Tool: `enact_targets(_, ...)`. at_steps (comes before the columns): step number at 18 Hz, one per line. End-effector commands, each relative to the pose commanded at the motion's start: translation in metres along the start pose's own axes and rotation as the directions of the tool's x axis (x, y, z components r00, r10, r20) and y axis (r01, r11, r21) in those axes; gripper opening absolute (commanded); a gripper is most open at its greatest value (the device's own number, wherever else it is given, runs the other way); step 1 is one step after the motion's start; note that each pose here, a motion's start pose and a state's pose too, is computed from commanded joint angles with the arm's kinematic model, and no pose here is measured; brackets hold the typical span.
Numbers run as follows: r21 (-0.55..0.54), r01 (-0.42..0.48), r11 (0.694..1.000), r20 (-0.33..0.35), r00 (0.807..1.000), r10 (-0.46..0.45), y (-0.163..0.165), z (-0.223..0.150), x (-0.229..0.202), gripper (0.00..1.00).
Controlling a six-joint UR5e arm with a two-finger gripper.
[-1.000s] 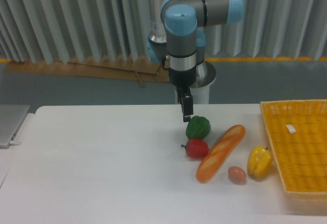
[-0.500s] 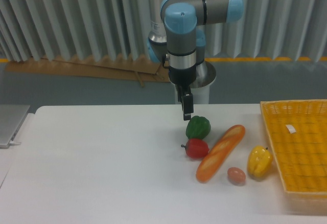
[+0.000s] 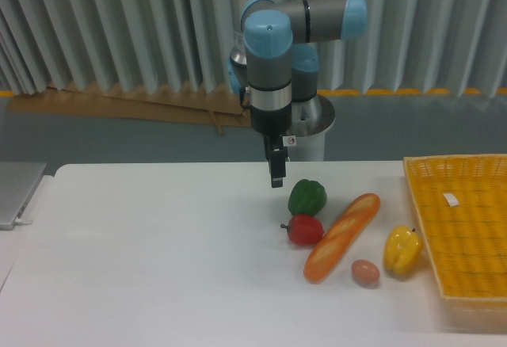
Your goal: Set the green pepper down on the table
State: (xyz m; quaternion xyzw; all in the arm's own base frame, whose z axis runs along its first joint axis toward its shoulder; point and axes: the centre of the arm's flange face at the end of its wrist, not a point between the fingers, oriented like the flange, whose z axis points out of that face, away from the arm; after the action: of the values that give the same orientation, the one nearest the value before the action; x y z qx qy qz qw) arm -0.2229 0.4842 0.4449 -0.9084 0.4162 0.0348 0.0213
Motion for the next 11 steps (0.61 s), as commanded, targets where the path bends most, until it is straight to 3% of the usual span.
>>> enact_targets(11,-0.003,0.023,1.000,0.011,1.000,-0.023,0.0025,-0.0050,-0.0039,1.00)
